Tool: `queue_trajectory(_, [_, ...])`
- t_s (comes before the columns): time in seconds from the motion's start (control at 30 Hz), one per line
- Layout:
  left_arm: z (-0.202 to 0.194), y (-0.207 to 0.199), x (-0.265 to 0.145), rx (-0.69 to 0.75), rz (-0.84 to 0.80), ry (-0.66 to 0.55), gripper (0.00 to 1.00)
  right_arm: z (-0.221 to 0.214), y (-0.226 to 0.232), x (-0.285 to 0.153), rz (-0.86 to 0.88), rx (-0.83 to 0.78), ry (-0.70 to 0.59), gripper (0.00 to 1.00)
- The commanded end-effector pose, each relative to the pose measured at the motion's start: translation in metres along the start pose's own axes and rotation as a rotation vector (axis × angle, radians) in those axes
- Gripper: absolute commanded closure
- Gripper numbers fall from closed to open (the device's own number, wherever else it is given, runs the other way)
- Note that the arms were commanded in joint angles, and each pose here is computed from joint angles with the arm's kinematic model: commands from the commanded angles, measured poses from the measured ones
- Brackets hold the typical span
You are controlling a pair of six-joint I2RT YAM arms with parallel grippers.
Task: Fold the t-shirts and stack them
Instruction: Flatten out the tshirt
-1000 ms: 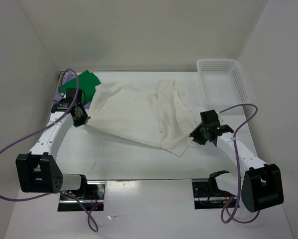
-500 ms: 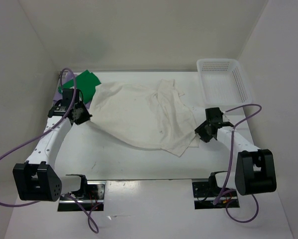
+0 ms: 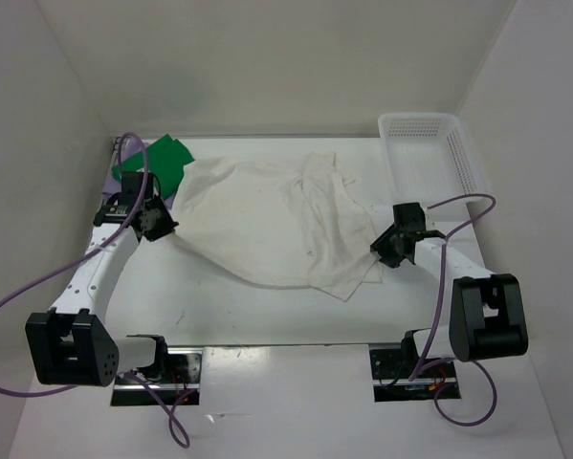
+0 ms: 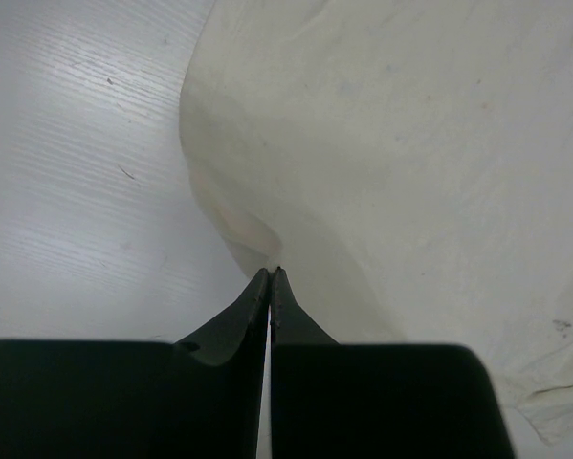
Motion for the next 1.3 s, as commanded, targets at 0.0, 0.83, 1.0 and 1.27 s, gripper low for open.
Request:
queue_trajectory(0.0, [0.003,0.000,0.003,0.005,-0.003,-0.017,0.97,0.013,0.025,0.000,0.077,-0.013,-0.042,0.54])
queue_trajectory(0.83, [0.000,0.008,-0.020,-0.003,-0.016,-0.044,0.77,0.018,0.030,-0.014,0.075,-0.022,-0.050,0.97])
queue_trajectory(1.0, [-0.020,-0.002,0.032,-0.041,-0.043,0.130,0.40,0.014,0.032,-0.014,0.081,-0.021,-0.037,1.00])
queue_trajectory(1.27, [-0.024,-0.012,0.083,-0.017,0.070,0.145,0.43,0.001,0.040,-0.021,0.117,-0.045,-0.006,1.00])
Point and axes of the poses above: each gripper's point midway between its finger pads, its own x axis out along the fingers, its own y axis along the line the jaws close on, z = x × y, the point moved 3 cm from there along -x, back along the fingers, and after that the axes turned 14 degrees about x, right-handed, at the moved point
